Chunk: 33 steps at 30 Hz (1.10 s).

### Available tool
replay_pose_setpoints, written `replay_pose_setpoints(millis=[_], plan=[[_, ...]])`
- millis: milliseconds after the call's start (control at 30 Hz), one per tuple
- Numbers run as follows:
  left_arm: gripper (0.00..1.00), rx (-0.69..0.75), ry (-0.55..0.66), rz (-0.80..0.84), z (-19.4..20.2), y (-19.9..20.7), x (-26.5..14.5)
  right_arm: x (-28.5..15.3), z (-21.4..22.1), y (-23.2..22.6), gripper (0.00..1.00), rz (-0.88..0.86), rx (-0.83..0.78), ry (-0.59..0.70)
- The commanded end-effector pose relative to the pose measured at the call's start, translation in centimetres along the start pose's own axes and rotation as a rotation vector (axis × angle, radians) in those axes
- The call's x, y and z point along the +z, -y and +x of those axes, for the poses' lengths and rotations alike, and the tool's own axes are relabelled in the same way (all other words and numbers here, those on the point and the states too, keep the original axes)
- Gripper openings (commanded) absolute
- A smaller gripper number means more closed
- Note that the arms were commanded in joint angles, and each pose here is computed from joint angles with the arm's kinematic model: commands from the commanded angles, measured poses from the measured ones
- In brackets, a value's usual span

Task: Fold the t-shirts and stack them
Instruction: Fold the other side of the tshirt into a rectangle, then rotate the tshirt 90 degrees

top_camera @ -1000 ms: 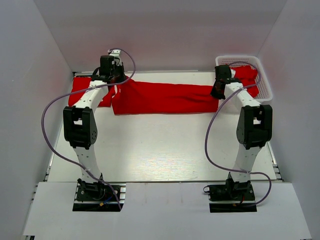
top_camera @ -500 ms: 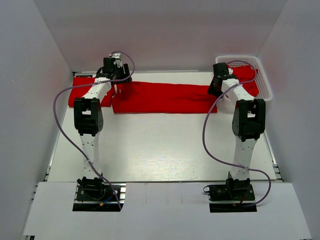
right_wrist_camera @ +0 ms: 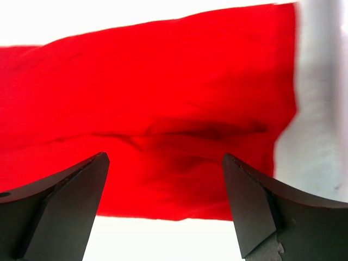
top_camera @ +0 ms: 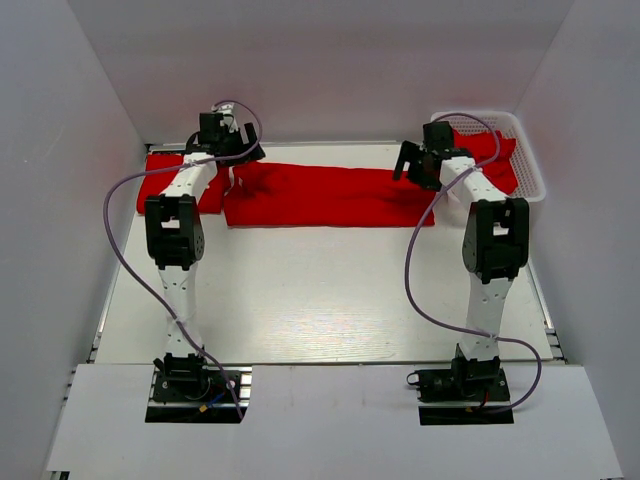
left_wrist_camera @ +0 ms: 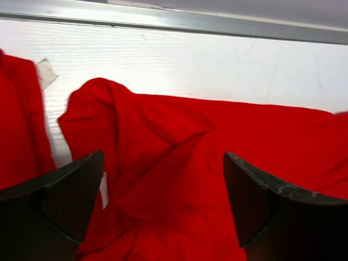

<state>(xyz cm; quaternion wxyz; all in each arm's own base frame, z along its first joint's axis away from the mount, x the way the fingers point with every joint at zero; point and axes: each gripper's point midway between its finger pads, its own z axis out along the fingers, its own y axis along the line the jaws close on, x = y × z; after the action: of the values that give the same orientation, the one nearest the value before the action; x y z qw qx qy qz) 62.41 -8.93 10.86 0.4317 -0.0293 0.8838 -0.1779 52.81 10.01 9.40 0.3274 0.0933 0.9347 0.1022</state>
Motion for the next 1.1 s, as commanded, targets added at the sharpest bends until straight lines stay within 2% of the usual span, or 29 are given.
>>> replay_pose_setpoints(millis=[0, 133, 267, 433, 667, 800, 900, 933, 967, 1000, 1033, 1067], plan=[[1.00, 0.053, 0.044, 0.117, -3.0, 4.5, -4.0, -2.6, -0.5, -3.2, 0.90, -0.120, -0.084, 0.030], [1.00, 0.054, -0.052, 0.209, 0.6, 6.4, -3.9, -2.3, 1.6, -3.8, 0.90, -0.135, -0.106, 0.001], [1.00, 0.022, -0.110, 0.215, 3.5, 6.2, -3.3, -1.4, 3.8, -3.5, 0.90, -0.126, -0.103, -0.057], [1.00, -0.008, -0.157, 0.220, 6.2, 5.8, -1.2, 0.5, 3.7, -3.1, 0.90, -0.110, -0.091, -0.051], [1.00, -0.052, -0.154, 0.177, 6.4, 4.7, 1.5, 4.6, 1.8, -2.6, 0.90, -0.069, -0.056, -0.003], [1.00, -0.059, -0.138, 0.124, 6.3, 3.5, 3.1, 6.9, 2.3, 0.3, 0.90, 0.048, -0.009, 0.007], [1.00, -0.060, -0.107, 0.116, 6.0, 3.0, 4.8, 7.4, 4.4, 0.9, 0.90, 0.035, -0.014, -0.049], [1.00, -0.064, -0.070, 0.135, 4.3, 4.1, 5.2, 7.0, 5.6, 1.2, 0.90, 0.043, -0.012, -0.084], [1.00, -0.079, -0.091, 0.128, 5.8, 3.4, 7.0, 6.8, 7.2, 1.8, 0.90, 0.049, -0.016, -0.123], [1.00, -0.086, -0.095, 0.164, 5.9, 3.9, 7.6, 6.1, 9.5, 1.8, 0.90, 0.032, -0.023, -0.177], [1.00, -0.092, -0.040, 0.195, 4.0, 4.6, 8.2, 5.1, 10.0, 1.7, 0.90, 0.027, -0.024, -0.186], [1.00, -0.091, -0.031, 0.219, 4.2, 5.3, 9.0, 4.5, 11.4, 0.7, 0.90, -0.030, -0.026, -0.226]])
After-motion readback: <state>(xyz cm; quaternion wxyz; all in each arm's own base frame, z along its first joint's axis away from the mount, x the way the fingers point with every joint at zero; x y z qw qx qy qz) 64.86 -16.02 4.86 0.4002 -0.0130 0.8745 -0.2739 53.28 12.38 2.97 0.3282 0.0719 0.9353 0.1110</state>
